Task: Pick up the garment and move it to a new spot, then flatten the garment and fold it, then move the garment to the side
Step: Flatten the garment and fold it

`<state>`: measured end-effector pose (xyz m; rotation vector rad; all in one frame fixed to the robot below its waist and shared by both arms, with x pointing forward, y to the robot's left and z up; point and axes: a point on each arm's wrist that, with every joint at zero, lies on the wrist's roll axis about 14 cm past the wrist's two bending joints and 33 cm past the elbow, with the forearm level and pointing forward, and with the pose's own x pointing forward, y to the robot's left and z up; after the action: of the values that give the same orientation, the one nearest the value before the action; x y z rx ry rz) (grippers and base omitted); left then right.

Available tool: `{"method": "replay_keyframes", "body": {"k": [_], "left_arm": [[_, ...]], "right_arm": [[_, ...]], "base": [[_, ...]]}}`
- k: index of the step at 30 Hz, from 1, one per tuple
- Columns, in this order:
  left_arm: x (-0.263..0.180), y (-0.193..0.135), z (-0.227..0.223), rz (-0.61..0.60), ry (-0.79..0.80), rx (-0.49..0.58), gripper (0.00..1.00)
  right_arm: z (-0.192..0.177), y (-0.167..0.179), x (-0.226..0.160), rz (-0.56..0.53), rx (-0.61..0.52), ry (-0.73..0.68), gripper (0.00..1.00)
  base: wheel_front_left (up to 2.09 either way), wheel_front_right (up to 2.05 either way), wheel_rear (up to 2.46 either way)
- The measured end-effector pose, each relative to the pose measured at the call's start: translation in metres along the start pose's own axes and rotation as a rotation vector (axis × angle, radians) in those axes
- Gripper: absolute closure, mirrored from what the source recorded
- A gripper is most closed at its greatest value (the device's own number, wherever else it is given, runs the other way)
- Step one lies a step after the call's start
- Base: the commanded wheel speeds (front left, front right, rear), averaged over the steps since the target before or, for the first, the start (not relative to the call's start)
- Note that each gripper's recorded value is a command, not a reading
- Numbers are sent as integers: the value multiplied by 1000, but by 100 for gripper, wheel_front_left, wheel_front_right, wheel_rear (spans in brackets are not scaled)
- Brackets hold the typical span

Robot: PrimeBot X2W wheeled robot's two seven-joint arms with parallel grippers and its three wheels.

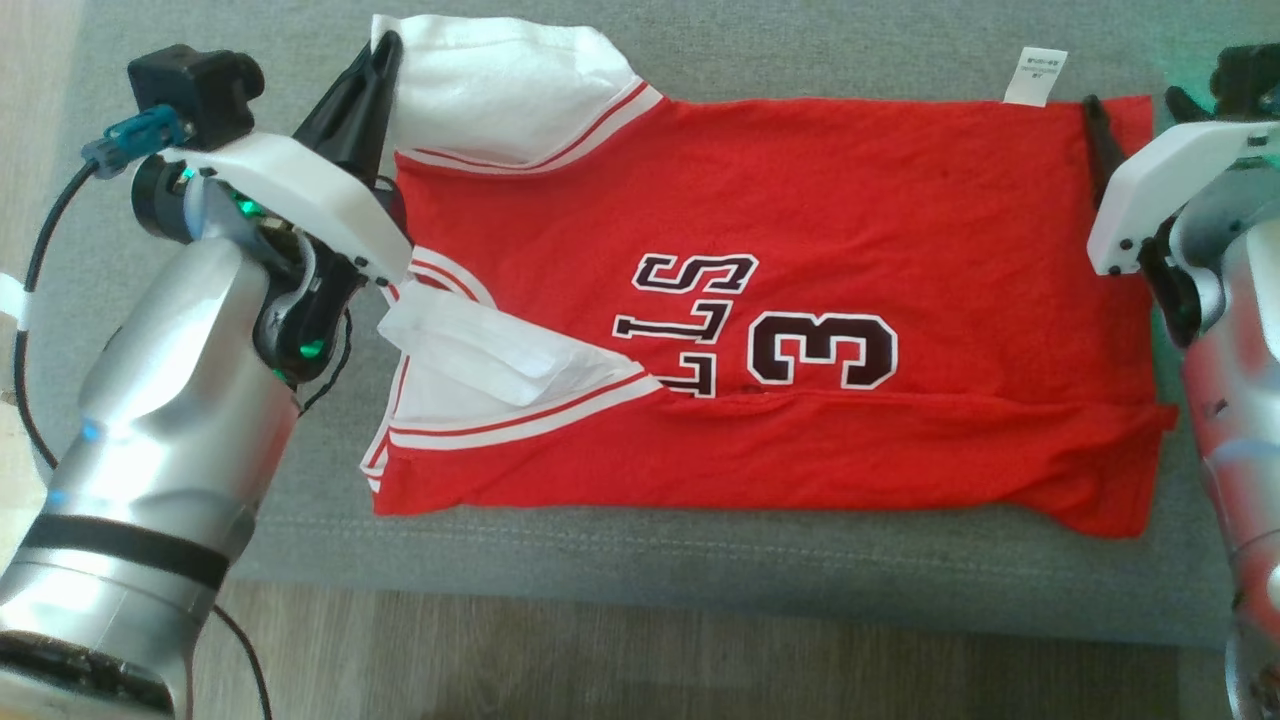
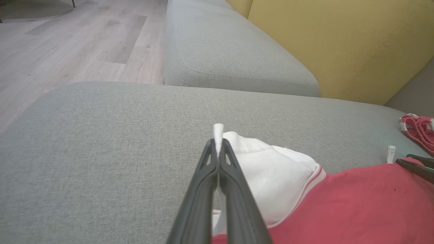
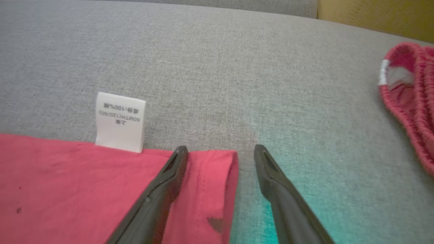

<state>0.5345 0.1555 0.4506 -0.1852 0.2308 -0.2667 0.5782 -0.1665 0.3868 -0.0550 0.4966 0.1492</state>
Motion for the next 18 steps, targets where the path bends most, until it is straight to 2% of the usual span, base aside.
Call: {"method": "replay_keyframes", "body": {"k": [6,7,8,14,18], "left_arm": [[3,-1,-5,-6,10,-1,100],[3,-2,-5,-7,12,-1,100],[3,-2,-6,-7,12,0,100],[3,-3,-6,-11,16,12,100],[1,-3,1,-6,-7,17,100]], "right_arm": [[-2,-6,5,-11,8,20,0],[-2,-5,5,-9,11,24,73],[-2,-5,6,-6,13,26,100],[-1,0,4,12,6,25,100],[9,-2,-1,12,-16,-30,100]], "base": [[0,0,0],[0,0,0],[0,0,0],[0,0,0],[0,0,0]]}}
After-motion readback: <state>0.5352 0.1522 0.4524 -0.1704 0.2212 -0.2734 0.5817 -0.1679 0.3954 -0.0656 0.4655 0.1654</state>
